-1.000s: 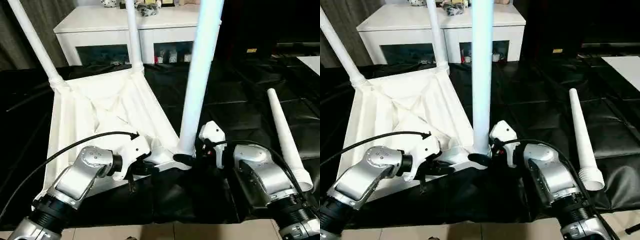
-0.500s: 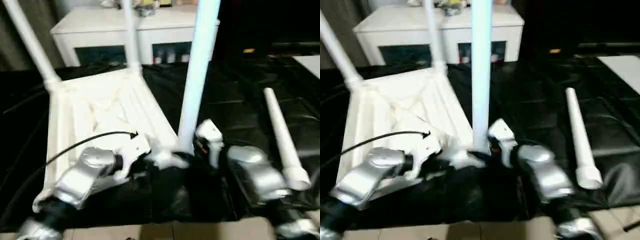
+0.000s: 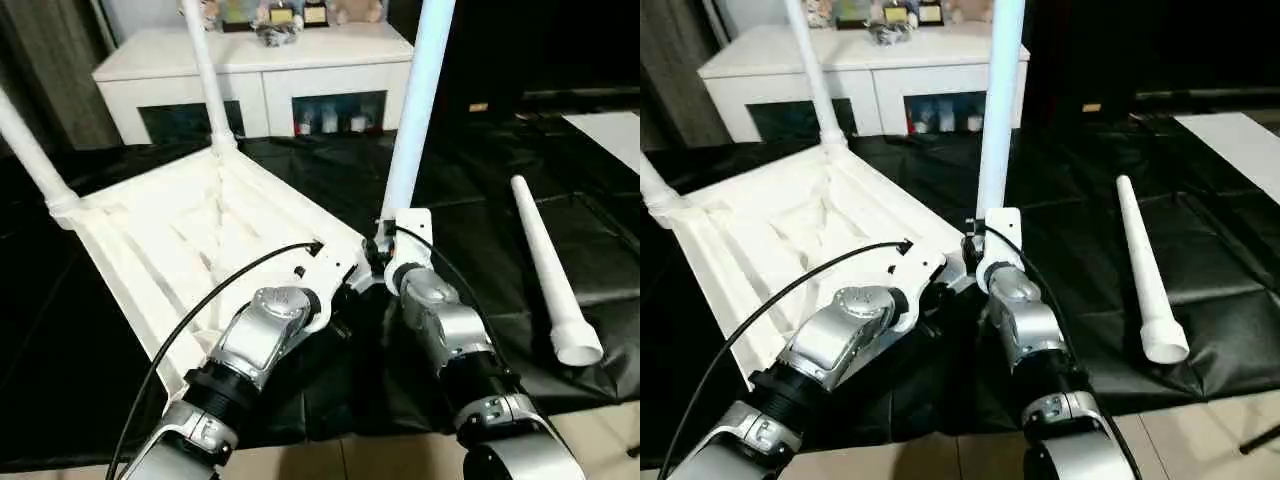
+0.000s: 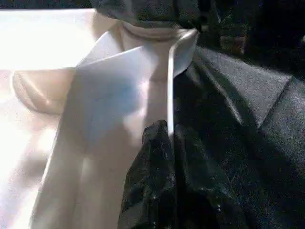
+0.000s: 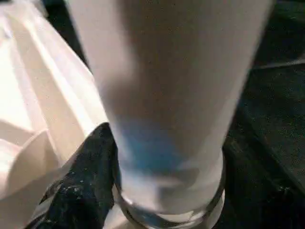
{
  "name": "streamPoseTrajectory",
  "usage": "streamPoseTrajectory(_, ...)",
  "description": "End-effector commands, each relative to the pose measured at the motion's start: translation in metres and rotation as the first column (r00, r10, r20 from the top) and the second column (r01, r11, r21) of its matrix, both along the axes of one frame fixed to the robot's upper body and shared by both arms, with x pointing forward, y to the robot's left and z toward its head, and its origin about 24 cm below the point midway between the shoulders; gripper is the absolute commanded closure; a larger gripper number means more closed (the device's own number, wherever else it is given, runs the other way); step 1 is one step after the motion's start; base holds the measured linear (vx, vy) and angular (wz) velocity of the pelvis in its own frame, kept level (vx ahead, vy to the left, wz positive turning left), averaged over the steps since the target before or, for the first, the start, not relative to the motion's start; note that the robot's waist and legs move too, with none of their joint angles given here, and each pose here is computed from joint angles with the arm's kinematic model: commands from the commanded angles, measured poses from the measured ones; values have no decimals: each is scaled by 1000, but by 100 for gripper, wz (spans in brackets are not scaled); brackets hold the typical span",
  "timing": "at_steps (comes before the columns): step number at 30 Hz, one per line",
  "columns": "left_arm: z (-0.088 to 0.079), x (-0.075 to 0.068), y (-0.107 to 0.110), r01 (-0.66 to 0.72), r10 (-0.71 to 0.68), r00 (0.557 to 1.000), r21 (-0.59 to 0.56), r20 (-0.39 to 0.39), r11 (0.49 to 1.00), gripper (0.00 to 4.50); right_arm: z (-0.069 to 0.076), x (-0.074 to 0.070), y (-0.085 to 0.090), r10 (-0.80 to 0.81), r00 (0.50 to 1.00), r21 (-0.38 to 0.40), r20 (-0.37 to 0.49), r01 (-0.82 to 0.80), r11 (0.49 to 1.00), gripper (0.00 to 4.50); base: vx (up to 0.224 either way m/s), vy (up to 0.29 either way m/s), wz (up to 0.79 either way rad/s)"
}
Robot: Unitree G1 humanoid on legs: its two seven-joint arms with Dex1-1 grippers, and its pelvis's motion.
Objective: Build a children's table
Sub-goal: Rotate leg to tighten
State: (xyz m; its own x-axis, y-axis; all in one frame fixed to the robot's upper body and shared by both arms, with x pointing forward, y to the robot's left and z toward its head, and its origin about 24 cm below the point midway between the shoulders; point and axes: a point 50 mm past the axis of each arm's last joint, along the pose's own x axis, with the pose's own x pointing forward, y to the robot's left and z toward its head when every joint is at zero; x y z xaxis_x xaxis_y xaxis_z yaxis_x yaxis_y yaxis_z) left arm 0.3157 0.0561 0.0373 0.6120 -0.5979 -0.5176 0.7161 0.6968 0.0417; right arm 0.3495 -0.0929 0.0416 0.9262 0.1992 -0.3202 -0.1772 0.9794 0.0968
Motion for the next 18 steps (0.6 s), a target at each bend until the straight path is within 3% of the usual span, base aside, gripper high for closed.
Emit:
streamPoseTrajectory(1, 5, 3, 15, 5, -5, 998, 11, 66, 1000, 450, -3, -5, 8, 84, 996, 67, -8, -83, 994, 121, 0, 0, 0)
streamPoseTrajectory(4, 4, -3, 19, 64, -65, 997, 15, 49, 998, 450, 5, -4, 7, 164, 986, 62, 37, -166, 984, 88, 0, 0, 0)
streamPoseTrajectory(6, 4, -9, 25, 140, -141, 989, 21, 43, 990, 450, 10, -5, 2, 258, 964, 20, 68, -260, 965, 88, 0, 0, 0)
streamPoseTrajectory(7, 4, -16, 32, 205, -205, 978, 21, 26, 979, 450, 14, -8, -4, 362, 929, -26, 82, -361, 932, 88, 0, 0, 0)
streamPoseTrajectory(8, 4, -16, 32, 205, -205, 978, 21, 26, 979, 450, 14, -8, -4, 362, 929, -26, 82, -361, 932, 88, 51, -21, 0)
streamPoseTrajectory(11, 10, -31, 42, 380, -380, 925, -18, 28, 925, 450, 18, -26, -23, 614, 787, -125, 68, -604, 787, 88, 59, -11, -2)
streamPoseTrajectory(12, 10, -31, 42, 380, -380, 925, -18, 28, 925, 450, 18, -26, -23, 614, 787, -125, 68, -604, 787, 88, 67, 0, -3)
streamPoseTrajectory(15, 15, -40, 47, 450, -451, 893, -45, -5, 892, 450, 18, -41, -35, 748, 664, -164, 23, -735, 658, 88, 19, 3, -1)
streamPoseTrajectory(18, 16, -42, 49, 465, -465, 885, -46, -12, 884, 450, 18, -45, -38, 784, 621, -162, 5, -773, 613, 88, 0, 0, 0)
